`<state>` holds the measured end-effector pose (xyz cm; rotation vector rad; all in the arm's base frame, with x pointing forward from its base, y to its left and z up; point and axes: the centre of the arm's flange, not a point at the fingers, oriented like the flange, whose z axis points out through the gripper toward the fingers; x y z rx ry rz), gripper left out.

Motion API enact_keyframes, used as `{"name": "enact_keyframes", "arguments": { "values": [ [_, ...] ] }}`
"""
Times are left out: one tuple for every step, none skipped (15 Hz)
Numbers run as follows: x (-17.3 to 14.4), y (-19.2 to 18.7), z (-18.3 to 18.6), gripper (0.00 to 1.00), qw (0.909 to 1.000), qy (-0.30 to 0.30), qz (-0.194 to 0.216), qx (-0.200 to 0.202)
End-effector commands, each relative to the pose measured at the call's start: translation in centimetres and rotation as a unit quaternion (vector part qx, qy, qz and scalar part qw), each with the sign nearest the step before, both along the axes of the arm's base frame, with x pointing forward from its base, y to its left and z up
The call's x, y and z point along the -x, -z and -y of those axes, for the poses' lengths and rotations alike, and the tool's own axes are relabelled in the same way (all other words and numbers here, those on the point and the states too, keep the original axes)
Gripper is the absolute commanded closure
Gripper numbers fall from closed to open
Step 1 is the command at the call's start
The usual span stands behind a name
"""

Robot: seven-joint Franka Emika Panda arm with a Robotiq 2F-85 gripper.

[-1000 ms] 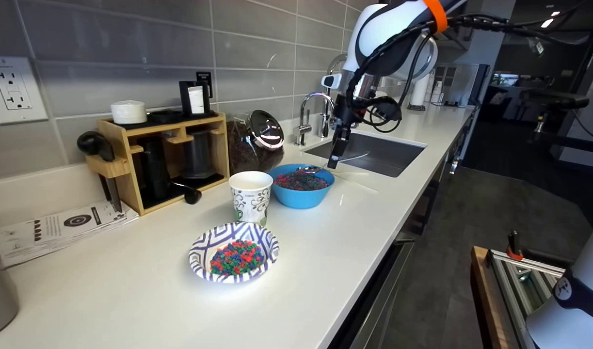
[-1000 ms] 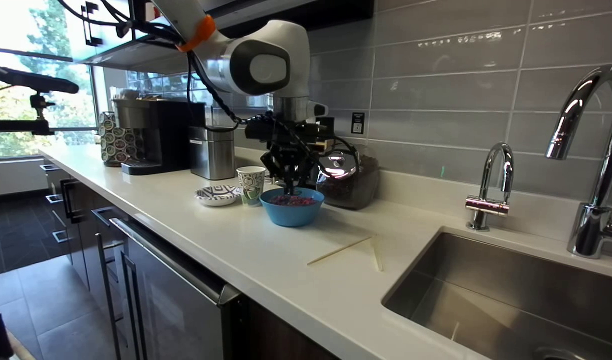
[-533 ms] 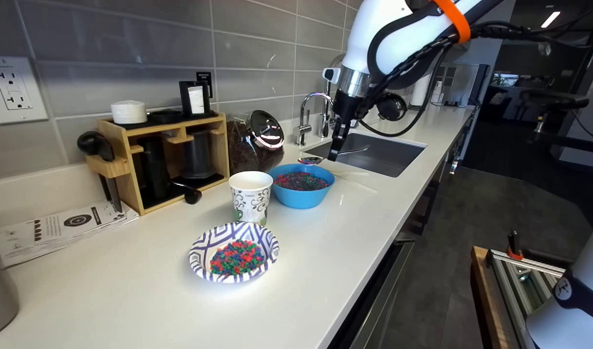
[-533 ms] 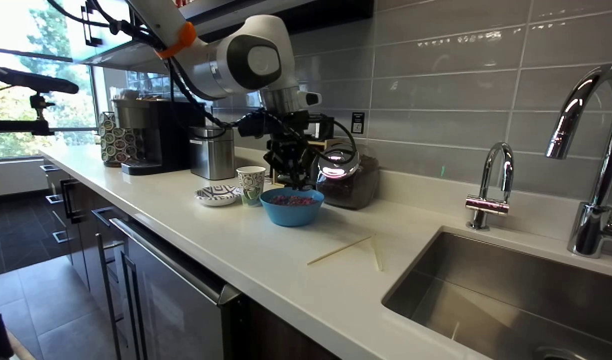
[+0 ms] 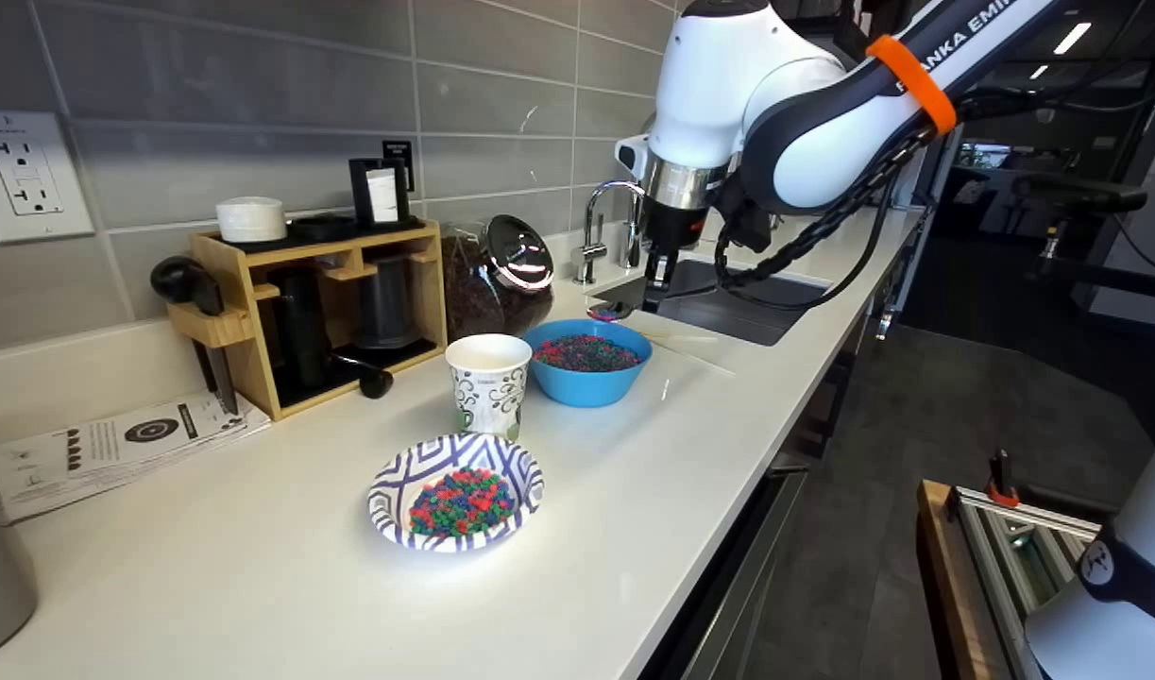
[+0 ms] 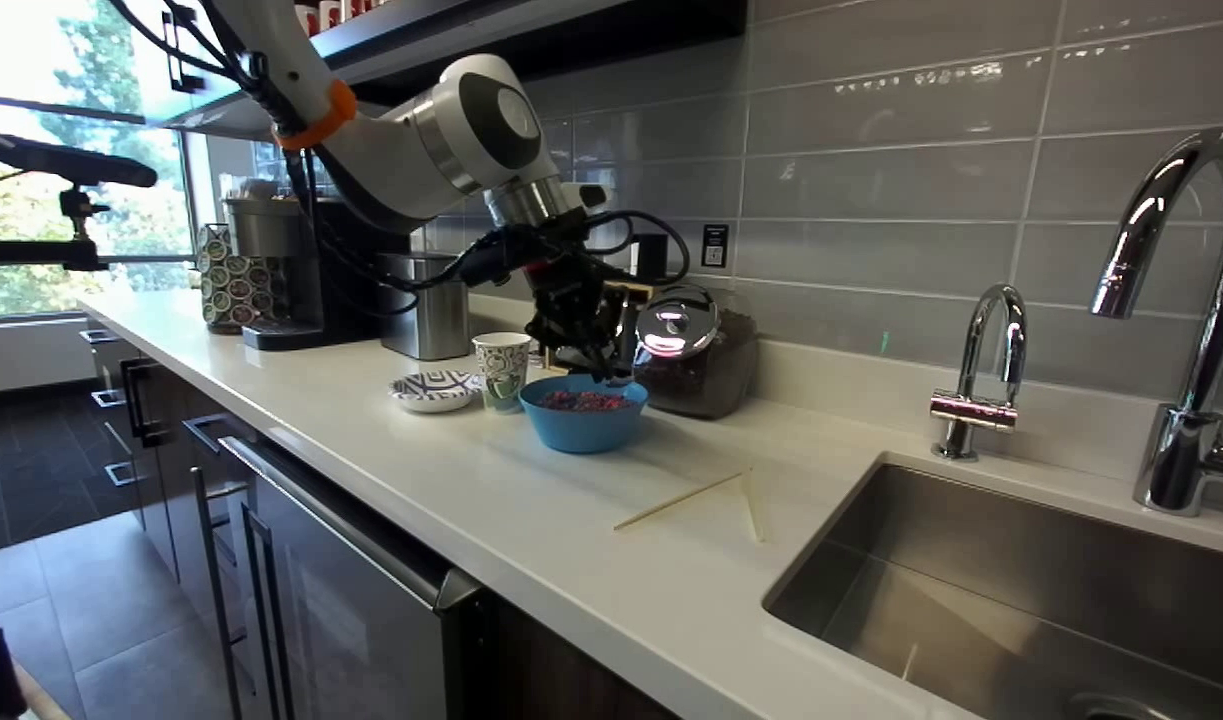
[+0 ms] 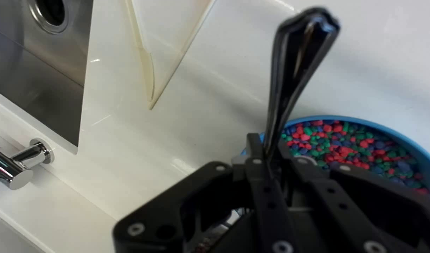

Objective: Move some of the contents in the bowl and put it in the cup using a spoon

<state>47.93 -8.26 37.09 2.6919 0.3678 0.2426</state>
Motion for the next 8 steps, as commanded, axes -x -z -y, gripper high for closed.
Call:
{"name": "enact_keyframes", "arguments": {
  "values": [
    [-0.3, 1.6, -1.9, 0.98, 0.9982, -0.003, -0.026, 0.054],
    [-0.4, 1.9, -2.2, 0.98, 0.9974, -0.005, -0.029, 0.065],
    [-0.4, 2.0, -2.5, 0.98, 0.9967, -0.007, -0.034, 0.073],
    [-0.5, 2.2, -2.7, 0.98, 0.996, -0.012, -0.036, 0.081],
    [-0.7, 2.4, -2.9, 0.98, 0.9951, -0.014, -0.041, 0.089],
    [-0.8, 2.6, -3.0, 0.98, 0.994, -0.018, -0.045, 0.098],
    [-1.0, 2.7, -3.1, 0.98, 0.9924, -0.025, -0.046, 0.111],
    [-1.2, 2.8, -3.3, 0.98, 0.9913, -0.026, -0.051, 0.119]
  ]
}}
